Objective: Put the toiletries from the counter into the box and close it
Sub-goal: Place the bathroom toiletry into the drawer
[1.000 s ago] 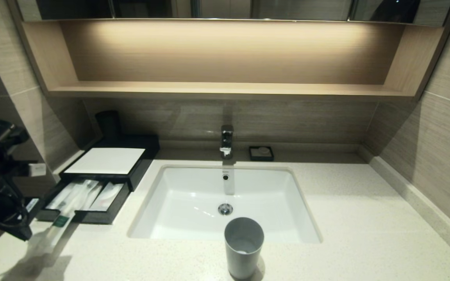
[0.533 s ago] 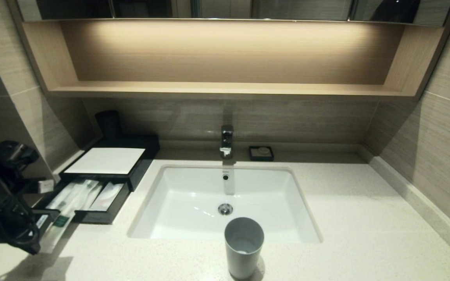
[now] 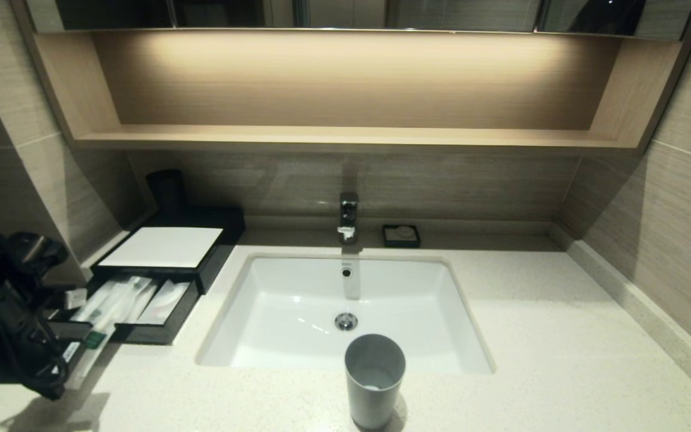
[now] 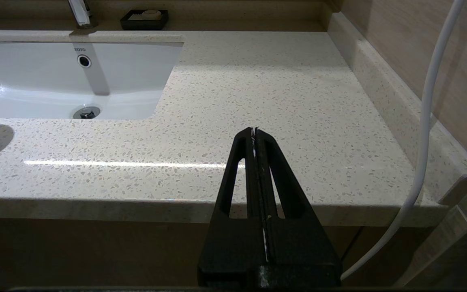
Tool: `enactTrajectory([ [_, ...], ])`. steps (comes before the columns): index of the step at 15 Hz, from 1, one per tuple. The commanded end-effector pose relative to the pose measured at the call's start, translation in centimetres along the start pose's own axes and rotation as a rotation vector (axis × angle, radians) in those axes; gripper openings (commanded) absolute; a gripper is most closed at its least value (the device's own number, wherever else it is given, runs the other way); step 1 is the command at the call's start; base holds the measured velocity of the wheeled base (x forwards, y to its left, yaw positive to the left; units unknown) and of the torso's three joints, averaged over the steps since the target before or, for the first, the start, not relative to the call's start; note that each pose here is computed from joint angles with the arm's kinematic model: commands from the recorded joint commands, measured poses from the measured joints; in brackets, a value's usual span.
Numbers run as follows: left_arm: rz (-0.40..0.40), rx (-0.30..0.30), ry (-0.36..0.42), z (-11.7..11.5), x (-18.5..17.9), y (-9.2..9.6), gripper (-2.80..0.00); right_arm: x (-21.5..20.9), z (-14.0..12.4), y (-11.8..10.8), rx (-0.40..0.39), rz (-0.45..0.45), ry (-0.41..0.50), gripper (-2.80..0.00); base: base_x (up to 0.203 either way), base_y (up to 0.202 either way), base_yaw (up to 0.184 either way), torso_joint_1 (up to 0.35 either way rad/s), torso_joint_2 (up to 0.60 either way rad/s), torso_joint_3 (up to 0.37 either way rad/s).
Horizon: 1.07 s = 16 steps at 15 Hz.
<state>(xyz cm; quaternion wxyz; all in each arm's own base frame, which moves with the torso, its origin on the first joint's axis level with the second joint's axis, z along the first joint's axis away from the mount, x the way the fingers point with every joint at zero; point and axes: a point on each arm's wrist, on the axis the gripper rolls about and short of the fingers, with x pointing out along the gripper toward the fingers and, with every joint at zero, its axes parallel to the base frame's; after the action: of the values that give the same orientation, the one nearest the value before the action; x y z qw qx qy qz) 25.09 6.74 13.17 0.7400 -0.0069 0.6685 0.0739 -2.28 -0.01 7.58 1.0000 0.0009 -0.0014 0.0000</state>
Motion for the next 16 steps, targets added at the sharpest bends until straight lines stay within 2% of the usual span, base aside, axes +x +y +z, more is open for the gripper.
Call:
enactTrajectory([
  [1,-0.002,-0.010,0.014,-0.1,0.4,0.2,-2.80,0.0,0.0,0.0,0.000,0.000,0.000,-2.80,0.000,0.000,0.000,0.000,0.00,0.000],
  [16,0.007,-0.028,-0.076,1.3,0.7,0.6,-2.80,0.0,0.0,0.0,0.000,0.000,0.000,-2.80,0.000,0.000,0.000,0.000,0.00,0.000],
])
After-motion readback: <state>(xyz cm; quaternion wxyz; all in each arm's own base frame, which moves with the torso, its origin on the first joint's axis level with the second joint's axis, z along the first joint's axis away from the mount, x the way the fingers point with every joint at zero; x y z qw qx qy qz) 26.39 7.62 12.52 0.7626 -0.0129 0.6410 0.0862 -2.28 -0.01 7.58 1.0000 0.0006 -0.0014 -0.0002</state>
